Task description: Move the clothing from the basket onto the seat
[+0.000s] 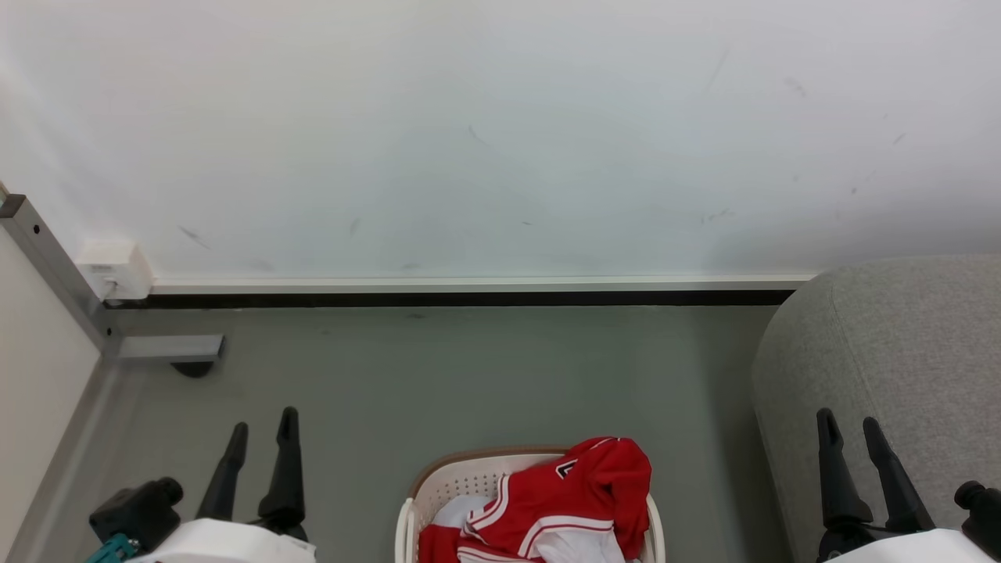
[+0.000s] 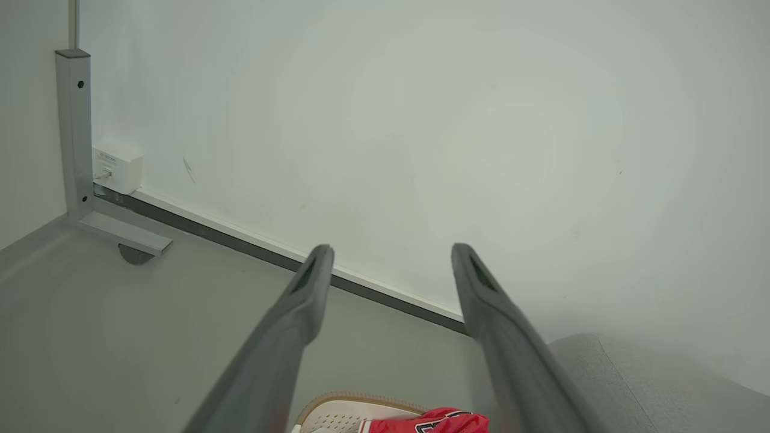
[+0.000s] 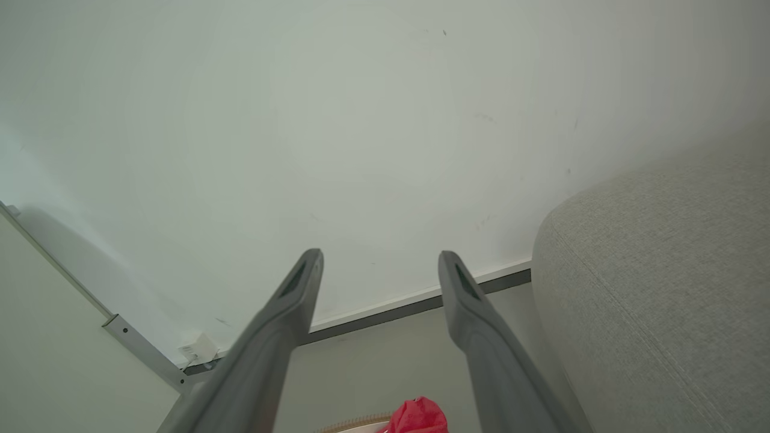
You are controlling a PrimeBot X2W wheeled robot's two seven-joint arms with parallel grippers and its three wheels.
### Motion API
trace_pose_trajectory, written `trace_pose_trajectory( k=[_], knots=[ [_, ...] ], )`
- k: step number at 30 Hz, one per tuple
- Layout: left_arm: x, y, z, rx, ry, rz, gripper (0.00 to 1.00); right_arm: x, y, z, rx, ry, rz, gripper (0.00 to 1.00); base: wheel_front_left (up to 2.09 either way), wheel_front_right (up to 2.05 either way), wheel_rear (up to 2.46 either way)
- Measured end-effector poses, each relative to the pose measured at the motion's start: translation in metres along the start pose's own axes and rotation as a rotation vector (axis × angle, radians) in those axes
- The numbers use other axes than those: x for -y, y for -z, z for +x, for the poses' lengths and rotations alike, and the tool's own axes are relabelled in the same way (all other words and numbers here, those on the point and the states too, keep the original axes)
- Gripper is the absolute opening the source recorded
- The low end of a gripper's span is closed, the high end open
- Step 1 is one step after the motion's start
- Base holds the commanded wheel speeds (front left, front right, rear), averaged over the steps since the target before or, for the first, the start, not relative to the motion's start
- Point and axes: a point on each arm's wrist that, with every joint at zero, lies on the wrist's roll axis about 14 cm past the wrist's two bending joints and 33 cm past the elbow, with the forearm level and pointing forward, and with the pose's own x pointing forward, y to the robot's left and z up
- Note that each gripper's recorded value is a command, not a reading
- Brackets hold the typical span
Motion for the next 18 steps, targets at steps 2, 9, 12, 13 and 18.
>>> trace_pose_trajectory(
  k=[2,9,12,13,18],
  knots=[
    [0.0003,-0.0005,-0.0001,0.005,0.000,0.017,1.00,-0.0006,0.0003,-0.0006,-0.002,-0.003,-0.021,1.00,0.00,0.00,0.00],
    [0.0034,0.0004,-0.0002,0.008,0.017,0.084,1.00,-0.0018,0.0016,-0.0018,-0.014,-0.011,-0.100,1.00,0.00,0.00,0.00],
    [0.0039,0.0024,-0.0005,0.003,0.021,0.105,1.00,-0.0025,0.0019,-0.0021,-0.016,-0.015,-0.129,1.00,0.00,0.00,0.00],
    [0.0044,0.0024,-0.0006,0.006,0.023,0.114,1.00,-0.0027,0.0018,-0.0022,-0.016,-0.016,-0.137,1.00,0.00,0.00,0.00],
    [0.0077,0.0018,-0.0006,0.013,0.038,0.158,1.00,-0.0041,0.0022,-0.0031,-0.018,-0.021,-0.177,1.00,0.00,0.00,0.00]
  ],
)
